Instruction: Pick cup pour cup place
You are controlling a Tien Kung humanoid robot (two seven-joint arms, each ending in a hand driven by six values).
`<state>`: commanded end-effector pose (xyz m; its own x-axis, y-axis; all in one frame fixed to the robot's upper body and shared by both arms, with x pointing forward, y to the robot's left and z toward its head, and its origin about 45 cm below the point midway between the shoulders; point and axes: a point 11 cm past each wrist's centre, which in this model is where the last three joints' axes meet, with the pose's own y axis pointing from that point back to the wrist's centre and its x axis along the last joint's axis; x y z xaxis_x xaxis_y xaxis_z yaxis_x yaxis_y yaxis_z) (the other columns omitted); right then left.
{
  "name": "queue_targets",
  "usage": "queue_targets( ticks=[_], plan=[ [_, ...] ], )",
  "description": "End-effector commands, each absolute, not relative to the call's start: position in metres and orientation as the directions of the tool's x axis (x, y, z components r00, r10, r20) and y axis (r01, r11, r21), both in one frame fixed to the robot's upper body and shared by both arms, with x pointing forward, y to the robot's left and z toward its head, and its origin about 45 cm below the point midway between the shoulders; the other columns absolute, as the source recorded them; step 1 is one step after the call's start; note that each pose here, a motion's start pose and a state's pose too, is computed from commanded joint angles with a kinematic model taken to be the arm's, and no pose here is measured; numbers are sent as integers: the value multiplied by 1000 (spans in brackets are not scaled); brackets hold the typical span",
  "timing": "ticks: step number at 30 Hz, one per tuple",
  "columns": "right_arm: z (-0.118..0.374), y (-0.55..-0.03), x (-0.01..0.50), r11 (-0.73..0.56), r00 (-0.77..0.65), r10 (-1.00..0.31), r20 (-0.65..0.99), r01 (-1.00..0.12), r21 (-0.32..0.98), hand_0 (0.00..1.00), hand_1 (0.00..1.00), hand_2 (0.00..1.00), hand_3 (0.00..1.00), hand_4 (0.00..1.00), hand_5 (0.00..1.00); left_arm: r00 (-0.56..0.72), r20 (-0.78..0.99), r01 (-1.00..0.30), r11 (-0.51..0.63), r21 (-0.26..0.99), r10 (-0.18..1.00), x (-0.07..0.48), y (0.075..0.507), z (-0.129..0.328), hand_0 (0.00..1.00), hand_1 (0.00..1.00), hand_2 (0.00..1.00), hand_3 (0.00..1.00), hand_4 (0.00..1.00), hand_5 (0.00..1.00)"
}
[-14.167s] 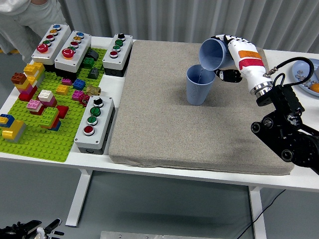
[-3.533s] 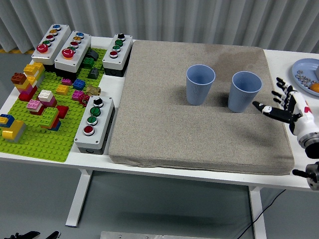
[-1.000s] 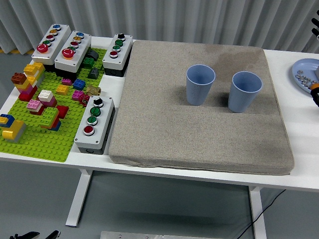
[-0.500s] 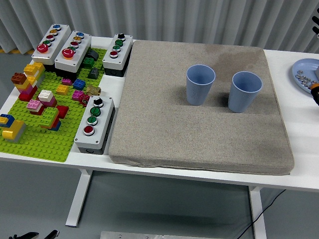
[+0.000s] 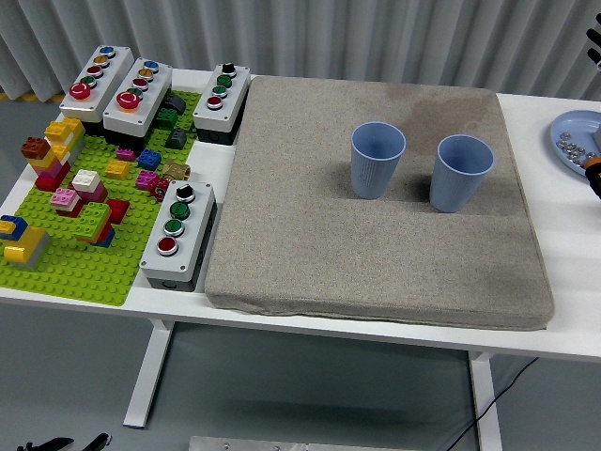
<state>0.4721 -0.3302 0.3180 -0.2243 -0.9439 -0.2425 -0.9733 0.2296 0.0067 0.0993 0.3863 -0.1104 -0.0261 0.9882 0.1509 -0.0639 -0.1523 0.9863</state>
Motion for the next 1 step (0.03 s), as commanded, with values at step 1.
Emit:
queue_targets(
  ticks=[1],
  plan=[
    [318, -330, 472, 229, -224, -944, -243, -973, 7, 949, 807, 796, 776, 773, 998, -26, 151, -64, -152, 986, 988, 99, 386, -110, 765, 772, 832, 699, 504, 998]
  ],
)
